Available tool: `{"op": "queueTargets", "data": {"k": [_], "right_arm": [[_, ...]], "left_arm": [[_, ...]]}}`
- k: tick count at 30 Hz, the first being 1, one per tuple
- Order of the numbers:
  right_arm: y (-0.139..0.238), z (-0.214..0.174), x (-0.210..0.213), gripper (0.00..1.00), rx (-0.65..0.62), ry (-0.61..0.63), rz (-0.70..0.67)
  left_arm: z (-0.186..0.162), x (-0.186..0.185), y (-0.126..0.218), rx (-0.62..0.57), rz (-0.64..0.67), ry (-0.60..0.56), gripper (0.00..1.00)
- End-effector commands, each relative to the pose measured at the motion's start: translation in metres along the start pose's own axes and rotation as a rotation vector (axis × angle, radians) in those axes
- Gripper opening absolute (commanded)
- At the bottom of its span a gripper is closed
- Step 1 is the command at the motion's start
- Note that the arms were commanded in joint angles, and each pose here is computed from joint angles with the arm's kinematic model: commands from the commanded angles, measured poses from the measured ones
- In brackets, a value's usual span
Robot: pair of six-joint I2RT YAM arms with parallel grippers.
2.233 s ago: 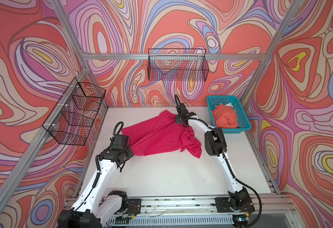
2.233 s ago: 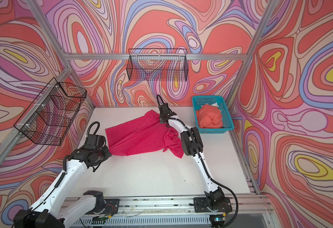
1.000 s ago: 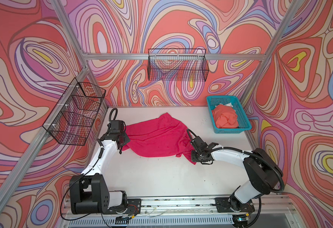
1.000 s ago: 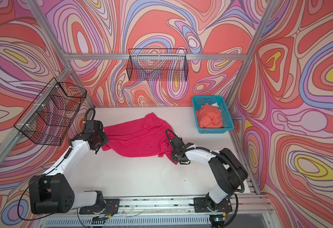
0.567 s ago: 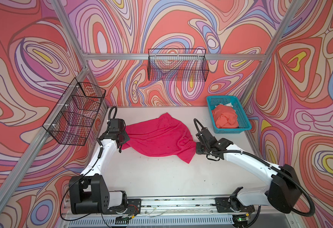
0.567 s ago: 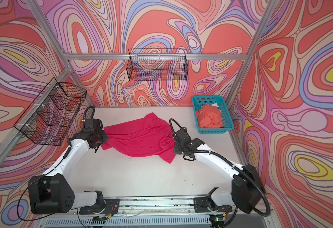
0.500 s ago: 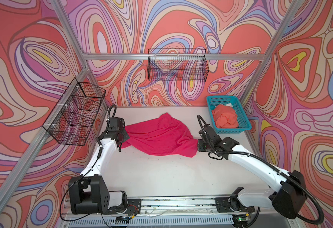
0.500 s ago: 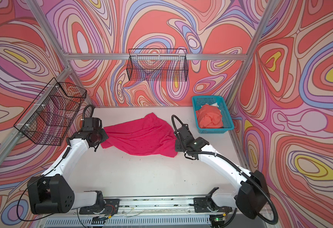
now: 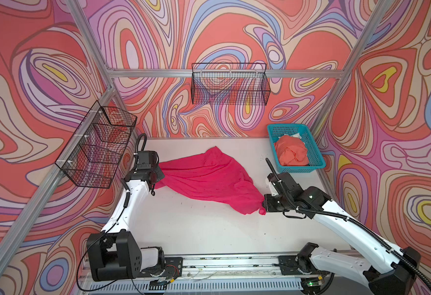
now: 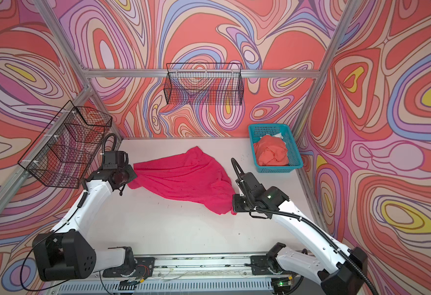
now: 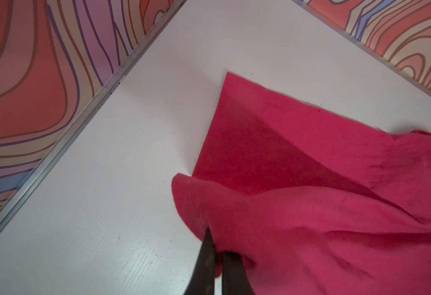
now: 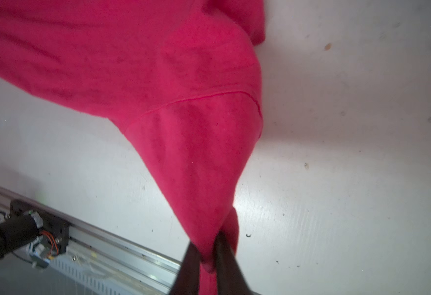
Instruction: Fold and stack the t-shirts
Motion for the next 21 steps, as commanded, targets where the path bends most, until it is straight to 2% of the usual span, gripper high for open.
{"op": "queueTargets", "data": {"k": [1,4,5,6,8,9,10,15,21], "right_arm": [[0.000,-0.001,0.000,0.56,0.009,0.017,-0.003],[-0.021,0.018,0.002,0.62,-0.027,0.015,-0.086],[-0.032,0.024,0.003,0.62,-0.035,0.016,-0.090],[-0.043,0.032,0.005,0.62,-0.057,0.012,-0.102],[-0.065,0.045,0.007,0.62,-0.095,-0.003,-0.121],[-0.076,0.052,0.008,0.62,-0.121,-0.005,-0.136],[-0.087,0.058,0.010,0.62,-0.134,-0.008,-0.136],[-0.132,0.083,0.026,0.62,-0.153,0.012,-0.089],[-0.188,0.102,0.024,0.61,-0.140,0.067,-0.201]], "left_arm": [[-0.001,0.005,-0.002,0.002,0.038,-0.005,0.00],[-0.004,0.006,-0.007,0.024,0.051,0.000,0.00],[-0.006,0.007,-0.008,0.036,0.061,0.002,0.05],[-0.007,0.008,-0.008,0.045,0.071,0.007,0.24],[-0.010,0.011,-0.003,0.046,0.088,0.026,0.74],[-0.011,0.013,0.001,0.033,0.086,0.034,0.89],[-0.011,0.016,0.006,0.014,0.090,0.042,0.98],[-0.014,0.025,0.025,-0.038,0.097,0.044,1.00],[-0.040,0.017,0.010,0.068,-0.003,0.053,1.00]]}}
Point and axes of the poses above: each gripper's point midway between its finger pads, its own y axis back along the fingers, its own x axis along the line the jaws close on, z = x × y, the point moved 10 cm from there along y, back along the fingers
